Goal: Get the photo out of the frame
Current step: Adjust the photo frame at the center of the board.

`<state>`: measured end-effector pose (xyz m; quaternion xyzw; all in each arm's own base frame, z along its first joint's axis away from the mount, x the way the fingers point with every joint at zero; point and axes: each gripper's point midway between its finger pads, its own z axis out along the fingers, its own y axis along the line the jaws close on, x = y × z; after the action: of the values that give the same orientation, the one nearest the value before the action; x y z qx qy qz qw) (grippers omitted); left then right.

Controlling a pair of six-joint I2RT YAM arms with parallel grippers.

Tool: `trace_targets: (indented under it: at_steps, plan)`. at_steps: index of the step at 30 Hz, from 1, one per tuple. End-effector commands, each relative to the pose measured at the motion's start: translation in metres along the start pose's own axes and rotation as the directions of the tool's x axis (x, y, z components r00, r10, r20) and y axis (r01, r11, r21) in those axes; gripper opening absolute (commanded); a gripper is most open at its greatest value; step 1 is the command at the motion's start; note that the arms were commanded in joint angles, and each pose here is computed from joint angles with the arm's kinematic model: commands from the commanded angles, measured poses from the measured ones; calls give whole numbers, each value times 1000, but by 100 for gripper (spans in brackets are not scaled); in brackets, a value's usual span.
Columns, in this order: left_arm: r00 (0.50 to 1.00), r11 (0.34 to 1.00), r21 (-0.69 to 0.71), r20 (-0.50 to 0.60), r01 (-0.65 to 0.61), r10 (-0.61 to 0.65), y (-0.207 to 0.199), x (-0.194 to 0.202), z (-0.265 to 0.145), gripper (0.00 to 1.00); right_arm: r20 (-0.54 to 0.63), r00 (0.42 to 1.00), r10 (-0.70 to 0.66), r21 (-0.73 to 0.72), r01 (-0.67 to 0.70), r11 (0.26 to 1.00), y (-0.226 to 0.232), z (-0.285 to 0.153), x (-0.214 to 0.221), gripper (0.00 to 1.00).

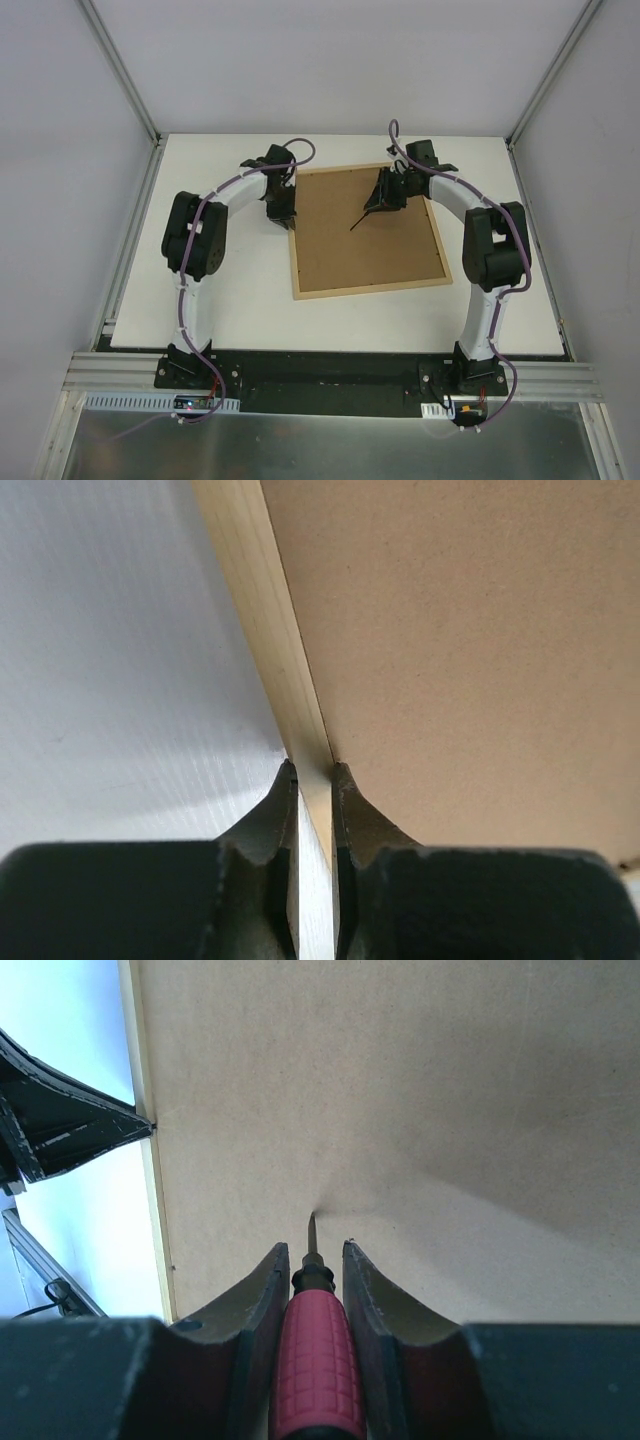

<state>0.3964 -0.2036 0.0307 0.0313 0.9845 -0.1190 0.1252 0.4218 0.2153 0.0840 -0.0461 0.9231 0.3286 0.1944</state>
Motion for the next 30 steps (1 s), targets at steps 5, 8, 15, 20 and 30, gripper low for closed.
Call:
trace_targets:
  at_steps: [5, 8, 15, 20, 30]
  plan:
    - [997, 974, 223, 50, 43, -56, -9, -26, 1, 0, -36, 998, 54, 41, -53, 998, -12, 11, 3, 0]
    - [995, 974, 223, 72, 47, -65, -10, -39, 1, 0, -24, 998, 64, 38, -63, 997, -13, 14, -6, 0]
    - [989, 970, 241, 136, 22, -56, -20, -62, -22, 7, 15, 998, 53, 53, -54, 997, -11, 11, -26, 0]
    - [994, 975, 217, 111, -43, 19, -22, -21, -43, 58, 46, 999, 22, 53, -25, 998, -4, -4, -30, 0]
    - [955, 968, 196, -222, -154, 197, -31, 99, -27, 68, 87, 995, -50, 77, 43, 996, 5, -28, -29, 0]
